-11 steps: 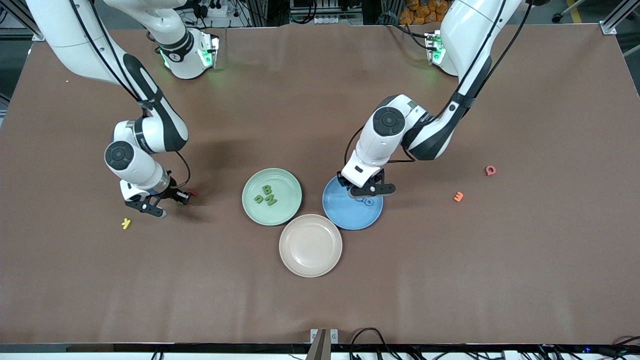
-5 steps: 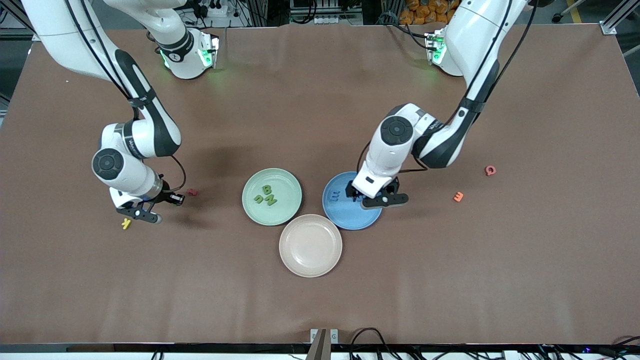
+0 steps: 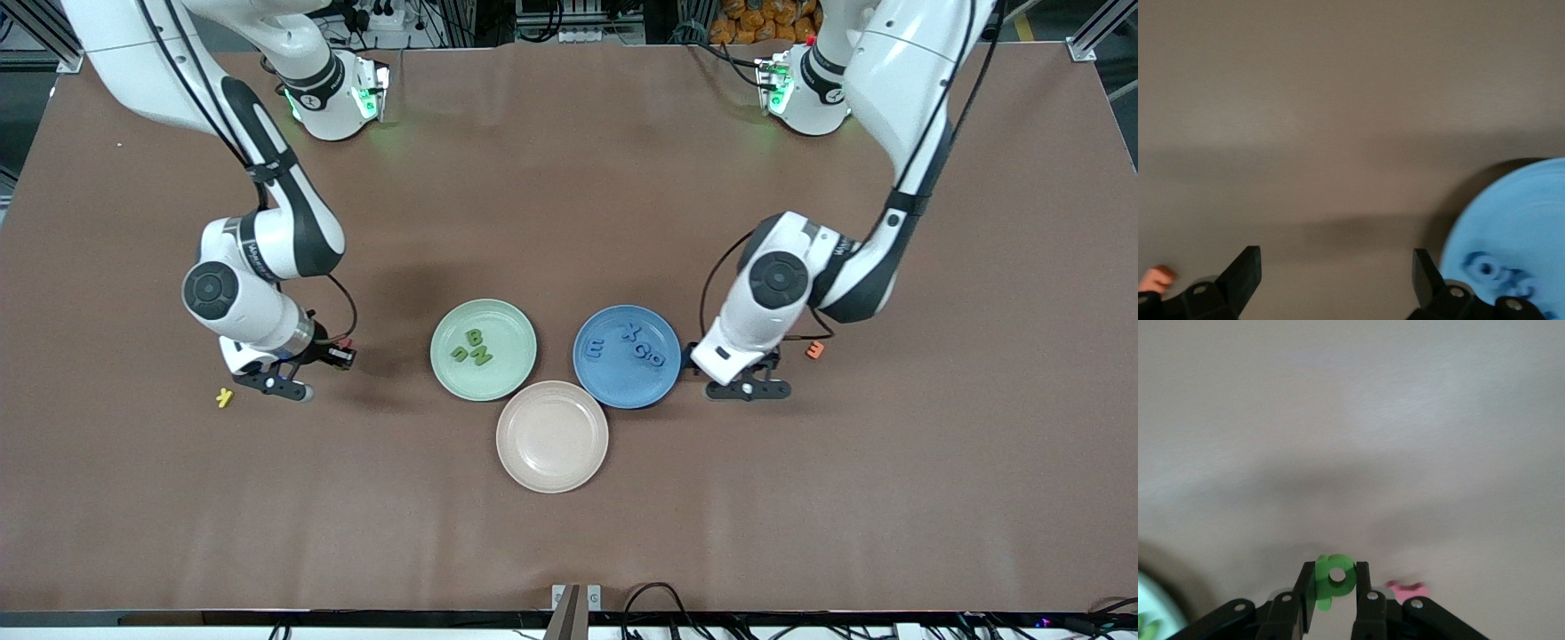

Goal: Sort letters by color into matching plates
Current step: 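Drop the green p onto the green plate while the left gripper withdraws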

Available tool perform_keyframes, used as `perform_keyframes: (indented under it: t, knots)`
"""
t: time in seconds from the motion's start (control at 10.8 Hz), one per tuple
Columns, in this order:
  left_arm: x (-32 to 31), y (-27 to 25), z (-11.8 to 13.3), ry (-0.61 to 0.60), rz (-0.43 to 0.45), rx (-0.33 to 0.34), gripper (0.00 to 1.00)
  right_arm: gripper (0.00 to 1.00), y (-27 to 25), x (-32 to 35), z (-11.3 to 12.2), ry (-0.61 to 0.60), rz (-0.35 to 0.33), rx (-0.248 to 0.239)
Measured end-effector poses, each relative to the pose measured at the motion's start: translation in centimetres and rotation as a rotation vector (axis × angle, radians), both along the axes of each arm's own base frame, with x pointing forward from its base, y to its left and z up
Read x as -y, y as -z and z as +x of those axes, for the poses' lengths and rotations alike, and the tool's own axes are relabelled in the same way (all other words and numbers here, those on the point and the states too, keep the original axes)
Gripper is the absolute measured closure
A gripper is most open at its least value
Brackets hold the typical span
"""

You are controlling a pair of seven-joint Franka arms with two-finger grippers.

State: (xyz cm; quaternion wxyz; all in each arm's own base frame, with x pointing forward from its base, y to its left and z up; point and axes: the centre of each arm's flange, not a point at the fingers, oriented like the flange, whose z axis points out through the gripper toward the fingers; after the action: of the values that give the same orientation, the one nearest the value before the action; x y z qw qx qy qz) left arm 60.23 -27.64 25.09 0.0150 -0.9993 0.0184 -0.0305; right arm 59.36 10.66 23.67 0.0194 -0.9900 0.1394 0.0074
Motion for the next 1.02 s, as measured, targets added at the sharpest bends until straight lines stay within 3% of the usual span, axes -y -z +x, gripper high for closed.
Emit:
perform_keyframes:
  t: [0.46,1.02]
  knots:
    - [-9.8,-3.6,2.9,0.007,0.036,-0.023,0.0,0.72,-1.6,-9.9,-1.2,0.012,0.064,0.015]
    - [-14.8,-7.3,-0.5,0.067,0.087,-0.033,0.0,0.7,-1.7,-19.8,-4.9,0.039,0.07,0.001]
